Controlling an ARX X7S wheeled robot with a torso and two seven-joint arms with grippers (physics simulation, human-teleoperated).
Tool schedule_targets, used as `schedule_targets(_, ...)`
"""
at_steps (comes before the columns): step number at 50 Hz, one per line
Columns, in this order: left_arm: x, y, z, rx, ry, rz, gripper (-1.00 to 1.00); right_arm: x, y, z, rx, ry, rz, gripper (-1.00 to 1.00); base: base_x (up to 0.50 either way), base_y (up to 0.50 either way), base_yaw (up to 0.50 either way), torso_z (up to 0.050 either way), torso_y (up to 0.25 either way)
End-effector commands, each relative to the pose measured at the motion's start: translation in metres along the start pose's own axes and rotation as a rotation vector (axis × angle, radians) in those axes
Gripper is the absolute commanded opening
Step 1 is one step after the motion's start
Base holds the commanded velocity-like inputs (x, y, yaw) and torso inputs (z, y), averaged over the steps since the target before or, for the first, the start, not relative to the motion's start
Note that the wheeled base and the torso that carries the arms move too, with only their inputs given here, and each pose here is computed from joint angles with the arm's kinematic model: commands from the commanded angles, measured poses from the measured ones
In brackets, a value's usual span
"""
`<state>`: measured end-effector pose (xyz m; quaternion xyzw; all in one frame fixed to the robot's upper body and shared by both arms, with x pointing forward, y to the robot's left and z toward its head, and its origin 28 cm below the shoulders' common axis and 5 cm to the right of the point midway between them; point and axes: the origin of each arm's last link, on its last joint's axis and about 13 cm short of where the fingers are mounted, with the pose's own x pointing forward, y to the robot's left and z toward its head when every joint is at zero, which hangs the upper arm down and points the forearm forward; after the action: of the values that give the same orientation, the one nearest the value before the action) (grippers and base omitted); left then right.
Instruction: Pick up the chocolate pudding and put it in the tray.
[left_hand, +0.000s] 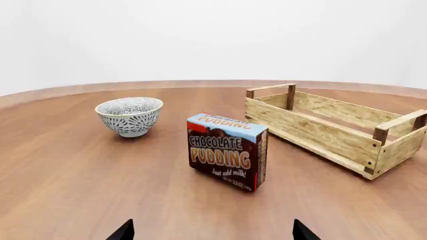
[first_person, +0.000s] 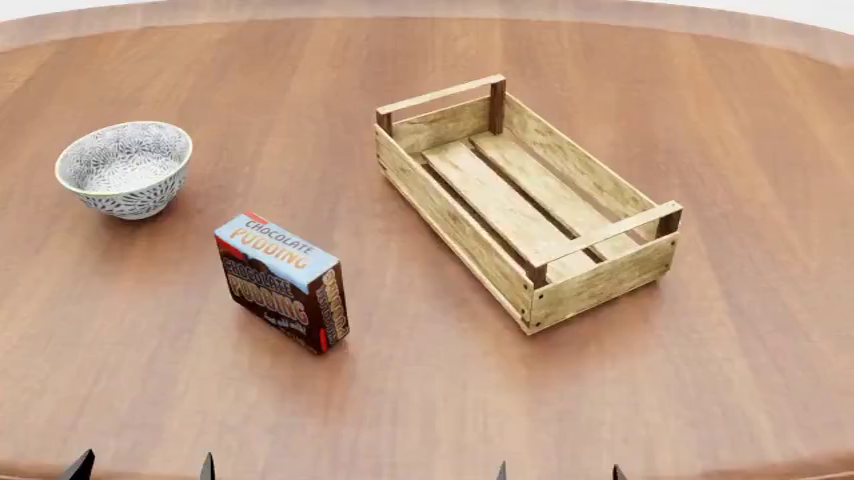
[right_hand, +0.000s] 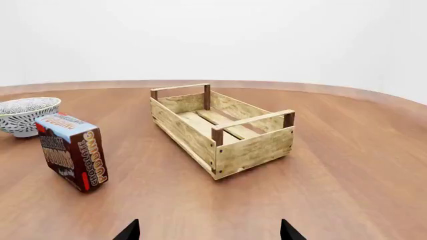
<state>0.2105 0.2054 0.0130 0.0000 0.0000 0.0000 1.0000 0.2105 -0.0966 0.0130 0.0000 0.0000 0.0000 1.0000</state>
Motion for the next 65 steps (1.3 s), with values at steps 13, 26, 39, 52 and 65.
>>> schedule_targets(13,-0.004,-0.001,0.025,0.022,-0.055,-0.018,1.0,0.002,0.0,0.027,-0.031,-0.047,0.005,1.0,0.0,0.0,0.0,0.0,0.0)
schedule_targets(26,-0.005,-0.003,0.033,0.021,-0.074,-0.031,1.0,0.007,0.004,0.036,-0.081,-0.076,0.034,1.0,0.03,0.03,0.0,0.0,0.0)
schedule_targets(39,-0.008,-0.003,0.034,0.015,-0.078,-0.033,1.0,0.009,0.006,0.032,-0.07,-0.071,0.039,1.0,0.24,0.13,0.0,0.0,0.0)
schedule_targets(52,-0.011,-0.005,0.031,0.012,-0.067,-0.049,1.0,0.008,0.004,0.026,-0.052,-0.067,0.039,1.0,0.33,0.12,0.0,0.0,0.0)
schedule_targets(65,-0.013,-0.006,0.032,0.008,-0.08,-0.047,1.0,0.009,0.003,0.025,-0.051,-0.07,0.031,1.0,0.38,0.02,0.0,0.0,0.0)
